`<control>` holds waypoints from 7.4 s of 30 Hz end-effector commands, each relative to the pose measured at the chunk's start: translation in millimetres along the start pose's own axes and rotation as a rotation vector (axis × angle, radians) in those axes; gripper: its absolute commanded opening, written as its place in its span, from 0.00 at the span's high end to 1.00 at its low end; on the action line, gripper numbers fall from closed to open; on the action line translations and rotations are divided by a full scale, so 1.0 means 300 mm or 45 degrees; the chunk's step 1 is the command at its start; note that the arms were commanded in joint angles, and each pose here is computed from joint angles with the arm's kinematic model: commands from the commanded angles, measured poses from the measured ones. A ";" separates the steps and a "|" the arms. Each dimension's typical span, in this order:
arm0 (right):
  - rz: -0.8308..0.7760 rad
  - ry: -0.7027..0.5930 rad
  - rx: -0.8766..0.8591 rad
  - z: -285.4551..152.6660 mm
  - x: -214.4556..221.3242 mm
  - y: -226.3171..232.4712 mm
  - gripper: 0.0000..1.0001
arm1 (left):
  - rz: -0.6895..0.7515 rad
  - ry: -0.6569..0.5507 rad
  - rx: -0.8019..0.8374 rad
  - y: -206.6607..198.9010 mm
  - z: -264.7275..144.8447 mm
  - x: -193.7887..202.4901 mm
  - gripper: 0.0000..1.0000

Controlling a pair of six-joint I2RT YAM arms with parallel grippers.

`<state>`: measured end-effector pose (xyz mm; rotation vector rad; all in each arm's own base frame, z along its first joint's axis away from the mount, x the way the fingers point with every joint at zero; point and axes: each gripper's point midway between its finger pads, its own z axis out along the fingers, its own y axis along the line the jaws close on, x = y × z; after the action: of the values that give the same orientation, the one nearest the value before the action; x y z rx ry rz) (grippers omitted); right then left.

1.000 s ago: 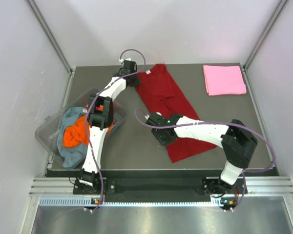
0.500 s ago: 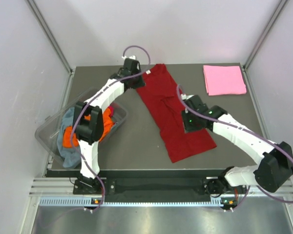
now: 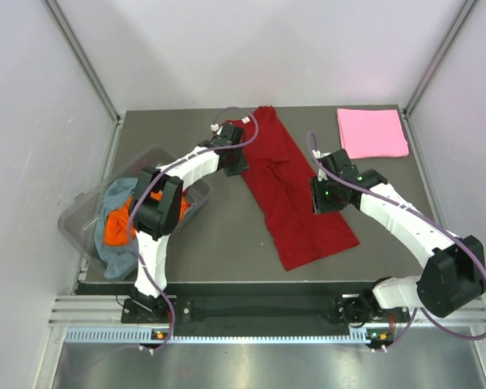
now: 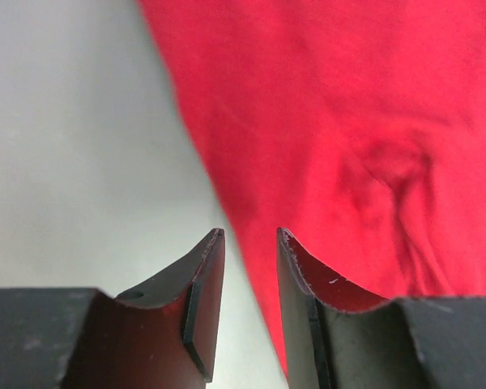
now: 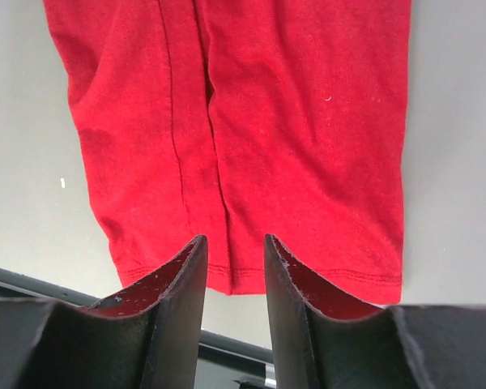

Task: Fold and stack the t-shirts
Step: Fold the tshirt

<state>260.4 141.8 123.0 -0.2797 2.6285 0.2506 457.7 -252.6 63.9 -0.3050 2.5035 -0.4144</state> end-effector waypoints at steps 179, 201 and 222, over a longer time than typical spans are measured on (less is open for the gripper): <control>0.488 0.302 -0.308 0.067 0.600 0.173 0.71 | 0.163 0.359 0.059 0.278 -0.616 1.030 0.65; 0.473 0.300 -0.328 0.081 0.620 0.186 1.00 | 0.130 0.357 0.093 0.276 -0.616 1.037 0.94; 0.249 0.102 -0.345 0.058 0.258 0.272 1.00 | 0.089 0.204 0.150 0.124 -0.605 0.775 1.00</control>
<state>148.0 193.6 61.1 -0.0163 2.8109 0.6428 135.7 -244.3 65.4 -0.1729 2.6617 -0.5806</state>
